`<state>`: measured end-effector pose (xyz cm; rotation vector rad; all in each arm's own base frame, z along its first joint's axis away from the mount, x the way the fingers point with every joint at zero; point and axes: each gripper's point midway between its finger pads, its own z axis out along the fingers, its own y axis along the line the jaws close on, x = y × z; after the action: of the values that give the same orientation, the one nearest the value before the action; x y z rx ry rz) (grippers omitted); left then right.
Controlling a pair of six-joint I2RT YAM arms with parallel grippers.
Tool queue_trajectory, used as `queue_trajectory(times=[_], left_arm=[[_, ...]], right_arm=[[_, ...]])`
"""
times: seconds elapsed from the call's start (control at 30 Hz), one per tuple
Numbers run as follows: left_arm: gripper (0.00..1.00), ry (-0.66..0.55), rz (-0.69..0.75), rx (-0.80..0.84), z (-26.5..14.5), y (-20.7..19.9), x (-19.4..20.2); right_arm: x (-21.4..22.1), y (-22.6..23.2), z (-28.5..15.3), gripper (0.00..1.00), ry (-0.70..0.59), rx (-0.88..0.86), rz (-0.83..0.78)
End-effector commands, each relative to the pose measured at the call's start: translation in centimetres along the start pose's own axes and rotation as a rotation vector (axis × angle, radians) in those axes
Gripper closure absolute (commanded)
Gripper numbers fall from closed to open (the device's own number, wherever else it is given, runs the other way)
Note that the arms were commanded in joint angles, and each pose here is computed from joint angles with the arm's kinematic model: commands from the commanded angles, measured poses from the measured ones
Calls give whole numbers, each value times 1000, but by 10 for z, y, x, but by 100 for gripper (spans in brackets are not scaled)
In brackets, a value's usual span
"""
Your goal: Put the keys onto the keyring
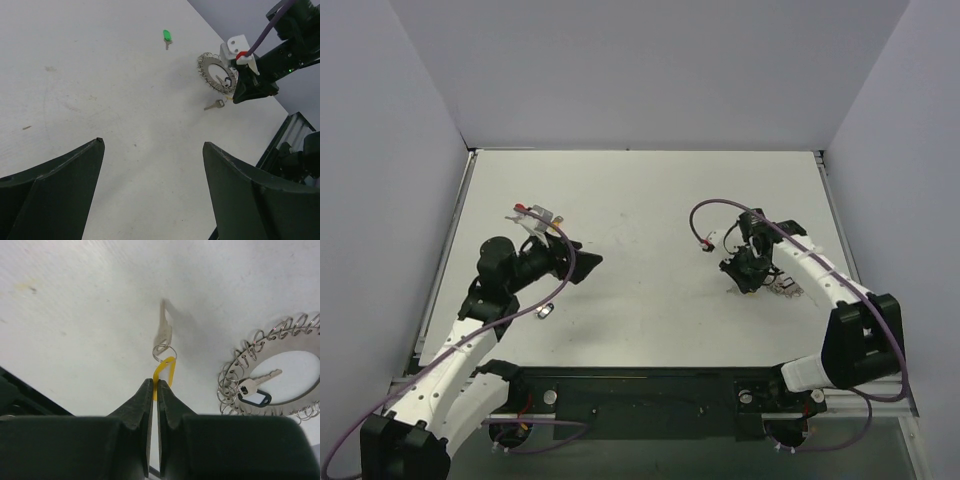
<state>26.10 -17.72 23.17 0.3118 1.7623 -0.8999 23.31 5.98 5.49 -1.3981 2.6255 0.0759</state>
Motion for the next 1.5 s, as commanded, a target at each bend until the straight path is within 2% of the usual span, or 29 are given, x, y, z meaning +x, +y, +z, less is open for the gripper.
queue_trajectory(times=[0.0, 0.1, 0.13, 0.17, 0.2, 0.23, 0.37, 0.47, 0.6, 0.73, 1.03, 1.27, 1.47], left_arm=[[13, -25, -77, 232, 8, -38, -7], [16, 16, -93, 304, 16, -64, 7], [17, 11, -71, 285, 20, -67, 9], [16, 55, -59, 324, 22, -86, 24], [16, 36, -26, 305, 27, -89, 25], [16, 66, -11, 356, 29, -107, 39], [22, 63, 55, 438, 40, -136, 72], [28, 36, 193, 482, 47, -157, 94], [31, -25, 402, 547, 54, -184, 111], [34, -51, 503, 517, 70, -191, 120], [44, -86, 595, 440, 99, -211, 137], [52, -107, 590, 396, 117, -218, 141], [55, -102, 593, 411, 125, -228, 146]], right_arm=[[-16, 31, -35, 100, -177, -138, 1], [-21, 40, -46, 100, -248, -180, 3], [-25, 43, -51, 100, -283, -192, 0], [-26, 47, -54, 100, -293, -213, -15], [-29, 52, -58, 100, -318, -235, -26], [-28, 58, -61, 100, -324, -264, -48], [-32, 74, -74, 100, -378, -333, -105], [-35, 83, -79, 100, -408, -363, -132], [-35, 93, -83, 100, -421, -399, -171], [-35, 98, -83, 100, -417, -412, -203], [-37, 106, -83, 100, -417, -440, -230], [-38, 107, -83, 100, -417, -447, -236], [-39, 108, -83, 100, -419, -449, -239]])
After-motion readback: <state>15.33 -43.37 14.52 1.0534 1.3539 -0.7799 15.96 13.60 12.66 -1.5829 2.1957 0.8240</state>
